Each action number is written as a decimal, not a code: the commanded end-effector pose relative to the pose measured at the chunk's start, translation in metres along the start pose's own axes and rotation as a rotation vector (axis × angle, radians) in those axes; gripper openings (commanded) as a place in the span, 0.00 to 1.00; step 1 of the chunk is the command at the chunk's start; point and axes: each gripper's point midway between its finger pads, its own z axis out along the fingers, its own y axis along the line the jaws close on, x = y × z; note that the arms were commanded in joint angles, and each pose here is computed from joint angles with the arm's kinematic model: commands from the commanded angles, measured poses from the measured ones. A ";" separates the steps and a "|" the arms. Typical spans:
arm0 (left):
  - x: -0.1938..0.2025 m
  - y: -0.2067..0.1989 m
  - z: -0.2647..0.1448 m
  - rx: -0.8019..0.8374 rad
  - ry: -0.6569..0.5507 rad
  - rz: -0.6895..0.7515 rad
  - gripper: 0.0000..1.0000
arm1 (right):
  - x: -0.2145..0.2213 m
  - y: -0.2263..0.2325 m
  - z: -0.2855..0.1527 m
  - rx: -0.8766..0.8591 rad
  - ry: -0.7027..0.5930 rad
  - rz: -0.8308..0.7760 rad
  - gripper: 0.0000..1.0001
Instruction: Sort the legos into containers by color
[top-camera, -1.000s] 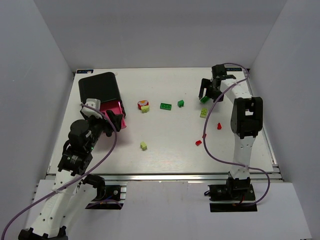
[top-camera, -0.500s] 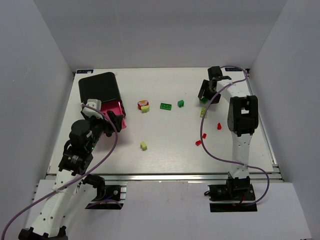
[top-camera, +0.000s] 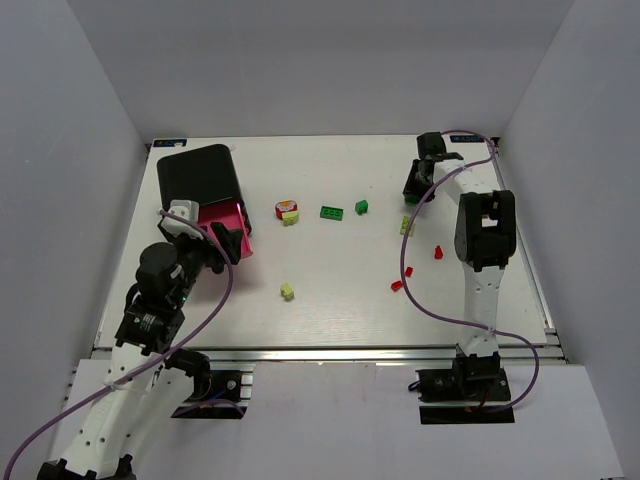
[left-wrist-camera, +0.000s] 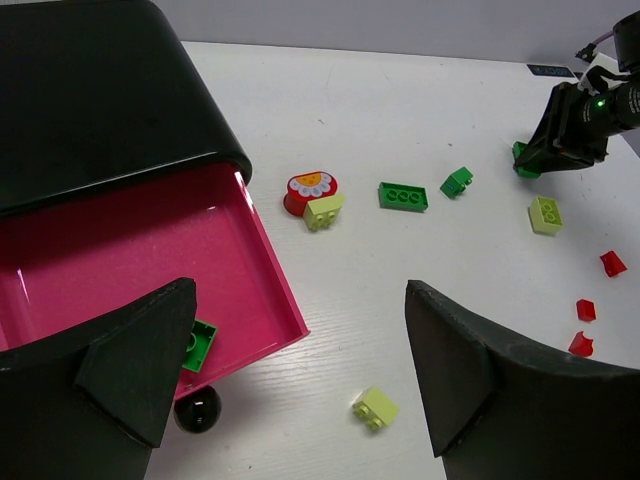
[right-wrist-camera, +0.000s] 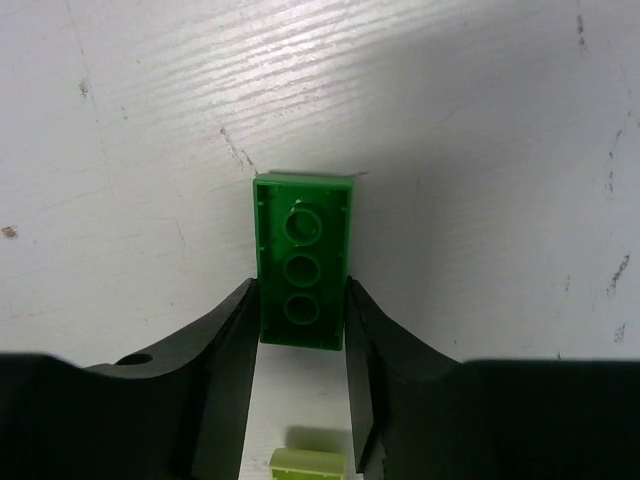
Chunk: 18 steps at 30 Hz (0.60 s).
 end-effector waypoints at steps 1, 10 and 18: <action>-0.004 0.004 -0.001 -0.016 -0.031 0.006 0.95 | -0.005 0.005 0.005 -0.051 -0.034 -0.061 0.08; -0.012 0.004 -0.009 -0.010 -0.082 0.009 0.95 | -0.022 0.097 -0.097 -0.481 -0.275 -0.570 0.00; -0.031 0.017 -0.030 -0.073 -0.212 0.002 0.95 | 0.089 0.241 -0.204 -1.054 -0.272 -1.181 0.00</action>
